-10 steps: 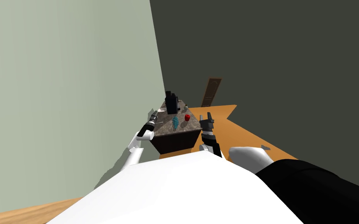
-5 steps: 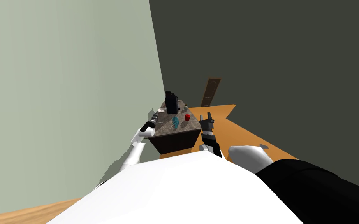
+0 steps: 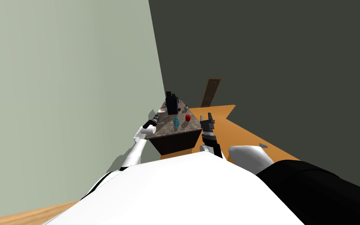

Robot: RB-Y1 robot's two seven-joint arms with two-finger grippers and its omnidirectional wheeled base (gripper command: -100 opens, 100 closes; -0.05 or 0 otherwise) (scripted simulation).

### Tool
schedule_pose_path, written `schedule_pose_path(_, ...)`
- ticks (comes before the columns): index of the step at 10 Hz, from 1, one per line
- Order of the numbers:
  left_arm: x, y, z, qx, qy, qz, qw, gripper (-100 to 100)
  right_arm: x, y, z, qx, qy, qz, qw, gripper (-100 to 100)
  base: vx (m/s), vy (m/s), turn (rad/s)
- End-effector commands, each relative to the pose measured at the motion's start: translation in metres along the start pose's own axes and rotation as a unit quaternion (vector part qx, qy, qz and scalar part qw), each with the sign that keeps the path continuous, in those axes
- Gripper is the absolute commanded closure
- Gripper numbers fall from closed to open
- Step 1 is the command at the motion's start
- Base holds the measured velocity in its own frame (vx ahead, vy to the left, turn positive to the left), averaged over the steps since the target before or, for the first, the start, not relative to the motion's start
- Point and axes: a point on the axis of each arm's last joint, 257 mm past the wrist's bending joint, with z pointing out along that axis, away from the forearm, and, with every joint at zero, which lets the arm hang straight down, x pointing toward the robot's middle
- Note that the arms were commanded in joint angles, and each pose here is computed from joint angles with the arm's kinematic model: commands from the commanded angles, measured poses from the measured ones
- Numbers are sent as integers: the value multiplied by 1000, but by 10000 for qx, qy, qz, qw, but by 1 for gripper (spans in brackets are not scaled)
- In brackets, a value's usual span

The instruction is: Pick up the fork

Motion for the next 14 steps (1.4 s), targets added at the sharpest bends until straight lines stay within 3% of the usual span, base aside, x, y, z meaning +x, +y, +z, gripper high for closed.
schedule_pose_path(1, 1, 6, 2, -148, 28, 5, 9999, -100, 0, 0, 0, 0, 0, 0, 10000, 0, 2, 11, -1)
schedule_pose_path(4, 2, 18, 21, -631, 155, 53, 9979, -100, 0, 0, 0, 0, 0, 0, 10000, 0, 4, 24, -20)
schedule_pose_path(5, 4, 33, 23, -873, 193, 52, 9960, -100, 0, 0, 0, 0, 0, 0, 10000, 0, 7, 23, -15)
schedule_pose_path(6, 4, 35, 23, -911, 199, 52, 9956, -100, 0, 0, 0, 0, 0, 0, 10000, 0, 3, 12, 1)
schedule_pose_path(8, 6, 48, 30, -1277, 285, 66, 9914, -100, 0, 0, 0, 0, 0, 0, 10000, 0, 7, 24, -17)
schedule_pose_path(9, 6, 44, 36, -1381, 336, 80, 9898, -100, 0, 0, 0, 0, 0, 0, 10000, 0, 14, 32, -13)
schedule_pose_path(10, 8, 59, 36, -1616, 371, 76, 9861, -100, 0, 0, 0, 0, 0, 0, 10000, 0, 11, 28, -12)
schedule_pose_path(11, 8, 54, 41, -1705, 421, 85, 9844, -100, 0, 0, 0, 0, 0, 0, 10000, 0, 9, 30, -12)
schedule_pose_path(12, 10, 70, 40, -1952, 455, 78, 9797, -100, 0, 0, 0, 0, 0, 0, 10000, 0, 11, 24, -10)
schedule_pose_path(14, 12, 74, 43, -2190, 531, 81, 9743, -100, 0, 0, 0, 0, 0, 0, 10000, 0, 7, 15, -2)
